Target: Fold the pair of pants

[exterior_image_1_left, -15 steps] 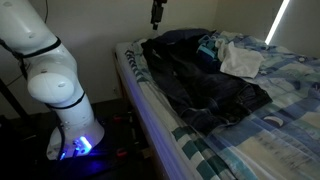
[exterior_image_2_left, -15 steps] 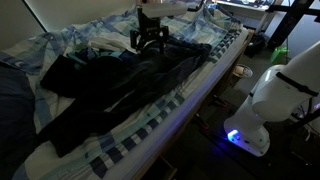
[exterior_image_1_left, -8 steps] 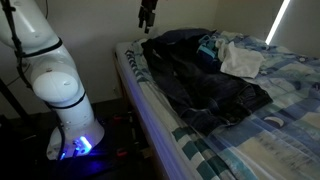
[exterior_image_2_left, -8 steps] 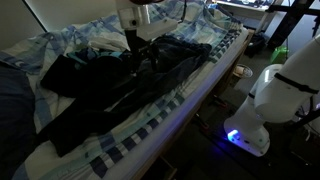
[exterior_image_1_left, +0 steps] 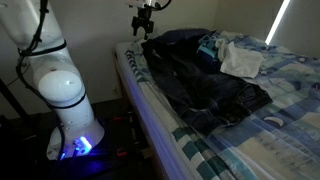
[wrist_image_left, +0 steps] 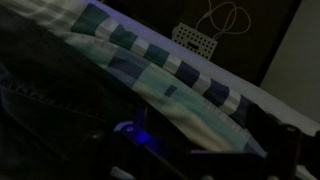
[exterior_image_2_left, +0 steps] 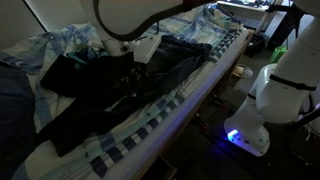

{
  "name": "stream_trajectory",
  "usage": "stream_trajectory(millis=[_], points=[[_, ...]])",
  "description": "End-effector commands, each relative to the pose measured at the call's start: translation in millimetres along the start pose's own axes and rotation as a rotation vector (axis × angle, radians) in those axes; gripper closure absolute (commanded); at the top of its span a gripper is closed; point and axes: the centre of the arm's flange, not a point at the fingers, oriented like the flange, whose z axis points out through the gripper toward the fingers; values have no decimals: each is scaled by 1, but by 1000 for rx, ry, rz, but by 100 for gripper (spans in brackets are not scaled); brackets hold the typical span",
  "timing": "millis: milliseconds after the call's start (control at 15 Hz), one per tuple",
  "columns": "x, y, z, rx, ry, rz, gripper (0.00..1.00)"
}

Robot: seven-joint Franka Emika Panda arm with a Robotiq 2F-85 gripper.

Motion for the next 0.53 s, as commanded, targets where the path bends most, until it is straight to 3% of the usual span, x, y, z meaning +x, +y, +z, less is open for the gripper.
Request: stream_trajectory(millis=[0,267,467], points=[[22,-16,4,-68,-45,-185,0],[25,-34,15,-114,-86,-390,0],[23,-34,25,-99,-67,-347,0]])
